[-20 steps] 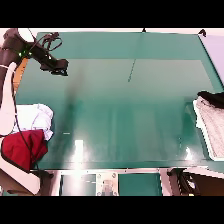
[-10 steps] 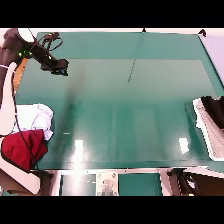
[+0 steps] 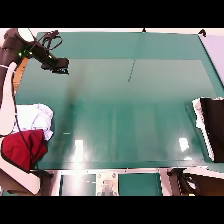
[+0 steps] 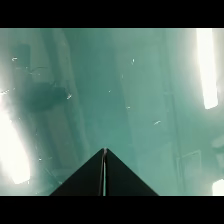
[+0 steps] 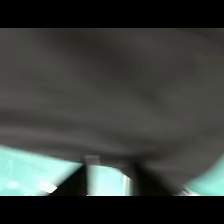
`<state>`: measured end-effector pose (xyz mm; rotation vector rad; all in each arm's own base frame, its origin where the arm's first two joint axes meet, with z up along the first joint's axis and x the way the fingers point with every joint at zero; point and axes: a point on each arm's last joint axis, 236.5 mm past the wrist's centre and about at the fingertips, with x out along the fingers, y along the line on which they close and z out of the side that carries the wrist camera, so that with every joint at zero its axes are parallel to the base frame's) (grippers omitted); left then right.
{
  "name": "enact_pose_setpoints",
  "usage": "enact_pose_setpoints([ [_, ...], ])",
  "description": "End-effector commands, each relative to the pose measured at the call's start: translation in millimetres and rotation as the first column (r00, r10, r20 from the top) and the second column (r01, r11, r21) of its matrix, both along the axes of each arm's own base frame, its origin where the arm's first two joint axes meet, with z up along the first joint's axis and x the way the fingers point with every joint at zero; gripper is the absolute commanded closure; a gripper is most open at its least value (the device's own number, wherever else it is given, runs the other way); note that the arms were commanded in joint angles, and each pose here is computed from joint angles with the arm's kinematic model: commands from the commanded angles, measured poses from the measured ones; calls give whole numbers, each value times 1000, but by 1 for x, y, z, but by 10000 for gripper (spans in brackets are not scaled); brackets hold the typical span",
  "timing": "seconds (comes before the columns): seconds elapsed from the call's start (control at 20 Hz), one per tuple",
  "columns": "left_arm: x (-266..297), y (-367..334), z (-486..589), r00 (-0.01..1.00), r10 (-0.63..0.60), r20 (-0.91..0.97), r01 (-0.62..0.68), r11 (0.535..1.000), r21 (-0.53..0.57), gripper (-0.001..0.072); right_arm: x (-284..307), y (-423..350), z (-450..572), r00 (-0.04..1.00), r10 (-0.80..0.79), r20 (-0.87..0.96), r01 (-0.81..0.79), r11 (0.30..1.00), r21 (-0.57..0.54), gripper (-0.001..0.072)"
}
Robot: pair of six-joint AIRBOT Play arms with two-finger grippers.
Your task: Fold the shirts.
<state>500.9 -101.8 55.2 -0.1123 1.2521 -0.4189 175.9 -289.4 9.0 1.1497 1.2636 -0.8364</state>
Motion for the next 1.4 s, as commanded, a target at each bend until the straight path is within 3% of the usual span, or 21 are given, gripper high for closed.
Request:
enact_pose_setpoints([
  [0.0,-9,-3,-1,999,-16,-35,15,1000,-9,683,102,27,44,943,214,254,-201,977,-75,639],
  [0.1,-24,-2,-3,995,-32,-95,32,999,-6,684,145,64,63,885,332,328,-314,943,-108,695],
  [0.25,-52,-8,-1,987,-35,-154,34,999,-6,684,171,139,66,771,541,335,-515,840,-172,695],
  [0.55,-163,-41,-9,982,-55,-183,53,999,-13,684,106,291,16,565,755,333,-736,644,-209,695],
  [0.75,-225,-35,-22,982,-12,-191,9,1000,-13,683,78,332,-8,505,784,361,-773,597,-214,695],
  [0.85,-240,-29,-27,979,-14,-203,16,1000,8,683,64,342,-11,497,794,350,-803,574,-162,688],
  [0.9,-243,-28,-28,976,-17,-215,20,1000,10,683,48,348,-13,511,791,335,-819,567,-88,609],
  [0.95,-244,-28,-28,975,-11,-224,14,1000,9,683,38,352,-14,506,799,326,-834,549,-51,579],
  [1.35,-236,-30,-26,980,15,-197,-15,1000,-1,683,35,353,-14,505,800,323,-837,545,-41,578],
])
